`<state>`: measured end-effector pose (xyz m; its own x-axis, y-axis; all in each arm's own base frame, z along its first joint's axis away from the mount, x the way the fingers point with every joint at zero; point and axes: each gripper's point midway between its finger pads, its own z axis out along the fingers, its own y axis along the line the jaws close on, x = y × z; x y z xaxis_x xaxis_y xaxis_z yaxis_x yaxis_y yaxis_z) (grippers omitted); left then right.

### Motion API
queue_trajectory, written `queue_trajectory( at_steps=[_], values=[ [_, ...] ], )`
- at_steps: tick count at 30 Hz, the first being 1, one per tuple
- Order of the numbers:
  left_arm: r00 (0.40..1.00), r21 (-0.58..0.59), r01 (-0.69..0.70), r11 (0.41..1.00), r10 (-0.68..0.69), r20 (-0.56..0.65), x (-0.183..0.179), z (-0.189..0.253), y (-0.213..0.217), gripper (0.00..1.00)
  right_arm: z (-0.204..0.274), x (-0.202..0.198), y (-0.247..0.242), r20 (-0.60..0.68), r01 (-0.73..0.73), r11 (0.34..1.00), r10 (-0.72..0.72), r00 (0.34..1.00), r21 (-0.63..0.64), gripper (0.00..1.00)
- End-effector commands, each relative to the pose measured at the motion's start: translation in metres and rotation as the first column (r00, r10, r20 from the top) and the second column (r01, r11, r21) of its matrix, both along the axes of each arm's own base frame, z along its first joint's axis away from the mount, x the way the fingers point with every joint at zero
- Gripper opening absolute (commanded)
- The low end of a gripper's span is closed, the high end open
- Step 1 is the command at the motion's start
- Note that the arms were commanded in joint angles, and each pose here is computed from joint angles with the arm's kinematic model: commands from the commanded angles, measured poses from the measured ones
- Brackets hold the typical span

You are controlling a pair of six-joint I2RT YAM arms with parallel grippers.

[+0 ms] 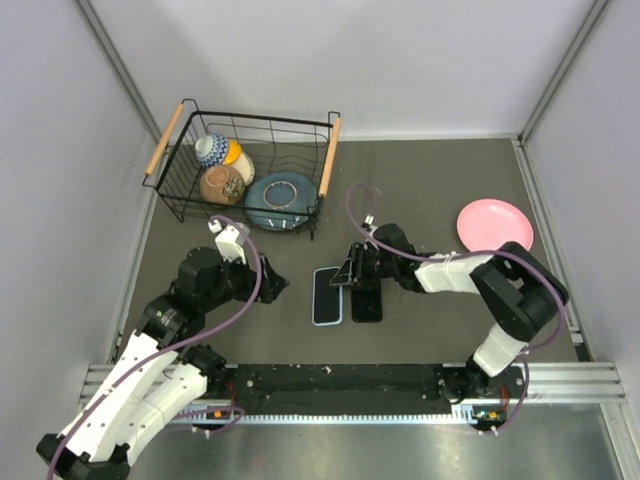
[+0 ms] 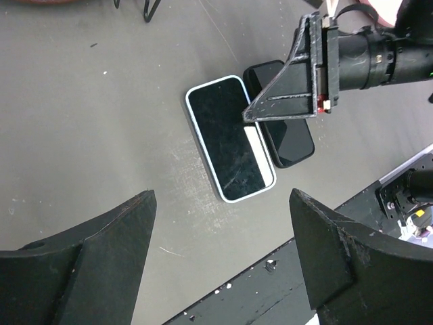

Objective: Put the phone into the phone case

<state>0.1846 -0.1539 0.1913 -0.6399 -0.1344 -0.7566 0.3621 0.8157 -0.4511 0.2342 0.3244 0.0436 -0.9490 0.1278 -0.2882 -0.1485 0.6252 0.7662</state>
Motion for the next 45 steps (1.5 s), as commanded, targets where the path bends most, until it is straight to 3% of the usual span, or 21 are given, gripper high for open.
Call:
queue_trajectory(
  at_steps=[1, 11, 12, 14, 15, 16, 20, 26, 37, 45],
  values=[
    [0.998, -0.031, 0.016, 0.999, -0.014, 0.069, 0.002, 0.022, -0.003, 0.85, 0.044, 0.015, 0.002, 0.140, -0.014, 1.000, 0.017, 0.990, -0.018, 0.42],
    [0.991, -0.072, 0.068, 0.995, -0.059, 0.116, -0.007, 0.033, -0.007, 0.85, 0.109, -0.001, -0.042, 0.317, 0.041, 0.996, -0.012, 0.949, -0.082, 0.45],
    [0.989, -0.085, 0.087, 0.993, -0.075, 0.127, -0.009, 0.037, -0.010, 0.85, 0.115, -0.002, -0.048, 0.340, 0.062, 0.995, -0.030, 0.940, -0.083, 0.51],
    [0.981, -0.109, 0.109, 0.988, -0.089, 0.171, -0.014, 0.046, -0.011, 0.85, 0.139, -0.013, -0.063, 0.408, 0.070, 0.996, -0.039, 0.912, -0.060, 0.75],
    [0.975, -0.123, 0.123, 0.985, -0.097, 0.199, -0.015, 0.050, -0.013, 0.85, 0.146, -0.015, -0.069, 0.430, 0.085, 0.995, -0.052, 0.901, -0.058, 0.95],
    [0.971, -0.135, 0.129, 0.982, -0.098, 0.218, -0.016, 0.055, -0.013, 0.85, 0.155, -0.018, -0.076, 0.460, 0.088, 0.994, -0.051, 0.886, -0.058, 0.99],
    [0.944, -0.187, 0.152, 0.971, -0.087, 0.317, -0.028, 0.079, -0.009, 0.85, 0.181, -0.037, -0.105, 0.494, 0.139, 0.987, -0.084, 0.865, -0.075, 0.99],
    [0.903, -0.236, 0.117, 0.965, -0.004, 0.430, -0.031, 0.096, 0.004, 0.86, 0.216, -0.058, -0.126, 0.562, 0.171, 0.984, -0.167, 0.810, 0.047, 0.99],
    [0.919, -0.238, 0.112, 0.965, -0.009, 0.394, -0.030, 0.097, 0.002, 0.89, 0.222, -0.065, -0.134, 0.575, 0.185, 0.977, -0.209, 0.791, 0.101, 0.99],
    [0.924, -0.228, 0.108, 0.968, -0.013, 0.381, -0.029, 0.105, 0.002, 0.89, 0.260, -0.062, -0.139, 0.645, 0.190, 0.973, -0.231, 0.728, 0.134, 0.99]
  ],
)
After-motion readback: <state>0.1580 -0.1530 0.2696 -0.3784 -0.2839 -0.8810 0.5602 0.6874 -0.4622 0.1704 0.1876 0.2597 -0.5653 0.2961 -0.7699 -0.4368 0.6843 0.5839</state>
